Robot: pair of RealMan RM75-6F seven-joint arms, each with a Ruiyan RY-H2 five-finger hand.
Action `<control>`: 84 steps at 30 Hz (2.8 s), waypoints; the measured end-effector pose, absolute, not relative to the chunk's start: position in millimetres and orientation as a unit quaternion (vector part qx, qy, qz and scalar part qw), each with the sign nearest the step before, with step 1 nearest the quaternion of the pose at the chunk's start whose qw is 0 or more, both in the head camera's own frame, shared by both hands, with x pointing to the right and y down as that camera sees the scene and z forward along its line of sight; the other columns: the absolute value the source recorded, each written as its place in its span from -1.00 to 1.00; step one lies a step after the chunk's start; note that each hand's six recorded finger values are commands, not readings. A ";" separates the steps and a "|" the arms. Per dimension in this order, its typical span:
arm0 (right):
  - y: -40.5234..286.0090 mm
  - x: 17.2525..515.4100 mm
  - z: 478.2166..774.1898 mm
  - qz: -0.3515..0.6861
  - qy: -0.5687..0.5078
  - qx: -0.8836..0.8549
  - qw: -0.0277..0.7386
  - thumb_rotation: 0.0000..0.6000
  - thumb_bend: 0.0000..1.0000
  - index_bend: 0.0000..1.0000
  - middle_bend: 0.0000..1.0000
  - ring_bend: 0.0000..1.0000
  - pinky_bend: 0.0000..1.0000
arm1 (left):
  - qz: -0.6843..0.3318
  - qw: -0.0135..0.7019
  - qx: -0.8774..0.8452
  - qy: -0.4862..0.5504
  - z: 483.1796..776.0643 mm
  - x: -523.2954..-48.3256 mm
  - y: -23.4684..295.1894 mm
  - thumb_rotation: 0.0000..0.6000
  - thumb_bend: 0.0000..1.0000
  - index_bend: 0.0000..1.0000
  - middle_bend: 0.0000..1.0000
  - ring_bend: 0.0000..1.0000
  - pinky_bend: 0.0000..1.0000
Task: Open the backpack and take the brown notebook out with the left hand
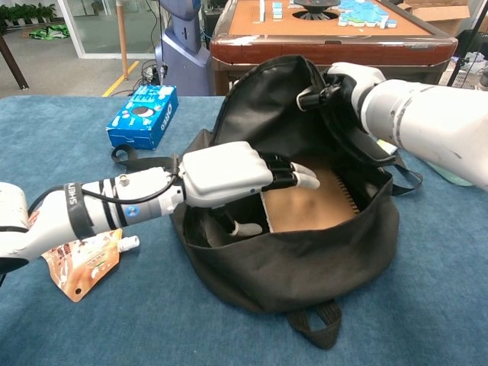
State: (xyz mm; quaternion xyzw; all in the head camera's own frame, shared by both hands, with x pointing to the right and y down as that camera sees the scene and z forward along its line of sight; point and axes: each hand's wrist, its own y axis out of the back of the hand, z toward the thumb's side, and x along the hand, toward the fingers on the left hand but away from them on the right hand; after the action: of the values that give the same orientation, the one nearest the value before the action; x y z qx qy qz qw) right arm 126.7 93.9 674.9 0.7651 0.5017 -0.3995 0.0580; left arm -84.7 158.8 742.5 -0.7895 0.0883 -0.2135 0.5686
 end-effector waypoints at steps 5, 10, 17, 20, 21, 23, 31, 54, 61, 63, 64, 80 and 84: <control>100.9 130.6 674.3 -0.398 0.501 0.767 0.056 1.00 1.00 0.24 -0.08 -0.44 -0.80 | -0.227 0.580 -0.779 0.071 750.0 -82.7 154.9 1.00 -0.48 -0.81 -0.79 -0.69 -0.34; 100.5 135.1 674.6 -0.395 0.510 0.763 0.056 1.00 1.00 0.24 -0.08 -0.44 -0.80 | -0.244 0.584 -0.772 0.063 756.7 -79.9 149.3 1.00 -0.48 -0.80 -0.79 -0.69 -0.35; 100.1 140.0 676.9 -0.396 0.514 0.759 0.060 1.00 1.00 0.24 -0.08 -0.44 -0.80 | -0.271 0.579 -0.767 0.051 767.0 -77.6 142.7 1.00 -0.48 -0.79 -0.79 -0.69 -0.37; 99.1 140.8 678.0 -0.396 0.515 0.758 0.062 1.00 1.00 0.24 -0.08 -0.44 -0.80 | -0.280 0.569 -0.771 0.057 768.8 -75.0 139.8 1.00 -0.48 -0.78 -0.79 -0.69 -0.38; 99.0 140.8 678.6 -0.396 0.515 0.758 0.064 1.00 1.00 0.24 -0.08 -0.44 -0.80 | -0.281 0.564 -0.774 0.060 769.3 -73.7 139.6 1.00 -0.48 -0.78 -0.79 -0.69 -0.40; 98.8 140.8 679.6 -0.396 0.515 0.758 0.066 1.00 1.00 0.24 -0.08 -0.44 -0.80 | -0.281 0.561 -0.776 0.062 769.4 -71.2 139.8 1.00 -0.49 -0.78 -0.79 -0.69 -0.43; 99.8 136.7 682.8 -0.394 0.512 0.760 0.072 1.00 1.00 0.24 -0.08 -0.44 -0.80 | -0.290 0.528 -0.792 0.096 768.9 -57.6 136.0 1.00 -0.55 -0.71 -0.79 -0.69 -0.46; 100.3 135.6 685.8 -0.391 0.514 0.759 0.082 1.00 1.00 0.24 -0.08 -0.44 -0.80 | -0.323 0.492 -0.798 0.128 777.2 -52.4 130.1 1.00 -0.46 -0.46 -0.59 -0.50 -0.46; 100.5 135.4 687.1 -0.391 0.514 0.758 0.086 1.00 1.00 0.24 -0.08 -0.44 -0.80 | -0.323 0.471 -0.807 0.153 775.1 -55.7 125.9 1.00 -0.24 -0.45 -0.53 -0.40 -0.39; 100.1 134.7 686.9 -0.390 0.514 0.759 0.088 1.00 1.00 0.24 -0.08 -0.44 -0.80 | -0.324 0.466 -0.808 0.160 774.6 -55.9 124.4 1.00 -0.21 -0.43 -0.50 -0.39 -0.37; 100.0 134.5 686.8 -0.390 0.514 0.759 0.088 1.00 1.00 0.24 -0.08 -0.44 -0.80 | -0.324 0.464 -0.809 0.162 774.6 -55.8 124.3 1.00 -0.18 -0.41 -0.48 -0.39 -0.37; 70.1 139.3 679.2 -0.373 0.545 0.745 0.093 1.00 1.00 0.24 -0.08 -0.44 -0.80 | -0.267 0.367 -0.860 0.233 757.9 -42.0 132.2 1.00 0.11 0.24 0.25 -0.05 -0.21; 63.1 145.2 680.8 -0.383 0.549 0.738 0.086 1.00 1.00 0.24 -0.08 -0.44 -0.81 | -0.237 0.338 -0.874 0.256 747.6 -38.8 134.1 1.00 0.11 0.29 0.32 0.01 -0.18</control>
State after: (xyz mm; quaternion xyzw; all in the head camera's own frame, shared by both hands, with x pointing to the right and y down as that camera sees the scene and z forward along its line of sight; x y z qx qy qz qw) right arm 145.2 63.1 680.8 0.7383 0.5488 -0.3826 0.0857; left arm -38.8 134.1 747.6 -0.8740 0.2560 -0.2373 0.3381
